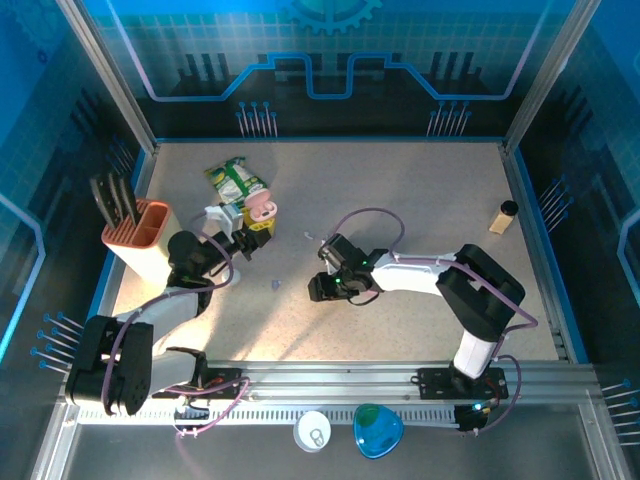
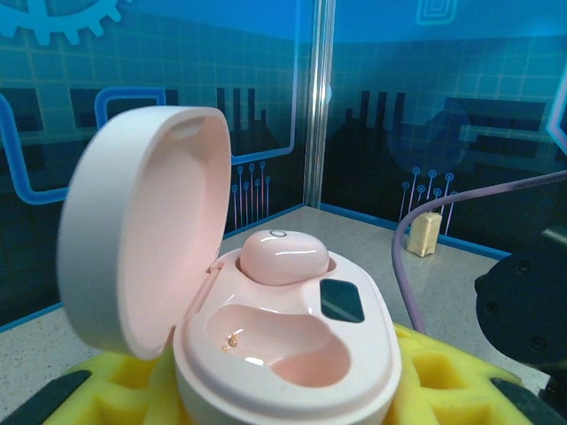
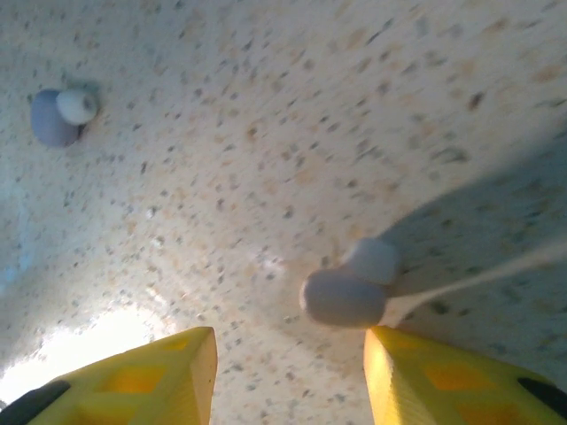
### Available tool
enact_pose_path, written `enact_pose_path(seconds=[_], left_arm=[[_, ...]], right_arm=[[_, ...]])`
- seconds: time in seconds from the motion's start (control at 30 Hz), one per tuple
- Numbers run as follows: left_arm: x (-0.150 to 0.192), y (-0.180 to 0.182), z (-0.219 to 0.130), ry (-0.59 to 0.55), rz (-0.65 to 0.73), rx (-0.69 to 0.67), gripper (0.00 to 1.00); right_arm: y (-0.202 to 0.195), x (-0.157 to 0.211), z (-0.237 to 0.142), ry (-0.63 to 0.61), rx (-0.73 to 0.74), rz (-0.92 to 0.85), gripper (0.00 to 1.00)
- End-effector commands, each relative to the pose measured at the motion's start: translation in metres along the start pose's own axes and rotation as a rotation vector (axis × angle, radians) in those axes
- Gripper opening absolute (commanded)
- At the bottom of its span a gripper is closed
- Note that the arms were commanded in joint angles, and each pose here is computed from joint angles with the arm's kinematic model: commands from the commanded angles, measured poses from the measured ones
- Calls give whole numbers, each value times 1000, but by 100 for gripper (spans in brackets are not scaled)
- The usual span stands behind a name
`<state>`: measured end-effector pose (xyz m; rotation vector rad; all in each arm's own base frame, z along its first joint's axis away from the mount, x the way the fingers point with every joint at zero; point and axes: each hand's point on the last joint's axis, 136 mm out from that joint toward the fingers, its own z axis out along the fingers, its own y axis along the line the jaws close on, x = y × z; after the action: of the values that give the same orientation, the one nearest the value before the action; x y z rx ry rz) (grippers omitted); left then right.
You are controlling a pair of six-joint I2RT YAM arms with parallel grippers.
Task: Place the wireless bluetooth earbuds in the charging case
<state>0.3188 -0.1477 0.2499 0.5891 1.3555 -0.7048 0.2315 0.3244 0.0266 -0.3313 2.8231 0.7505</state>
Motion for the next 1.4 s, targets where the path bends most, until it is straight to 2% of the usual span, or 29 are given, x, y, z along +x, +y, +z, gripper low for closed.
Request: enact_pose_path(seconds=[0.0, 0.13, 0.4, 0.53, 0.67, 0.77, 0.87, 1.07, 1.37], left_arm=[[-3, 2, -3, -11, 28, -17, 33], [-2, 4, -3, -10, 28, -24, 33], [-2, 13, -5, -16, 8, -68, 33], [-2, 19, -9, -28, -11, -92, 33], [-4, 26, -12, -35, -28, -111, 32], [-4, 29, -14, -36, -33, -121, 32], [-4, 29, -14, -37, -33, -121, 32], [-3, 29, -15, -32, -31, -122, 32], [-3, 31, -15, -23, -26, -130, 32]], right_arm=[[24, -4, -3, -5, -74, 8, 50], [40, -7, 2, -17, -128, -28, 51], [25, -12, -23, -78, -2, -179, 52], [6, -17, -36, -90, 138, -410, 54], [-10, -21, -45, -43, 310, -732, 49], [-15, -22, -45, 17, 377, -890, 46], [-8, -21, -39, 44, 379, -1012, 45], [-8, -27, -23, 106, 417, -1090, 44], [-8, -16, 2, 187, 358, -1102, 41]])
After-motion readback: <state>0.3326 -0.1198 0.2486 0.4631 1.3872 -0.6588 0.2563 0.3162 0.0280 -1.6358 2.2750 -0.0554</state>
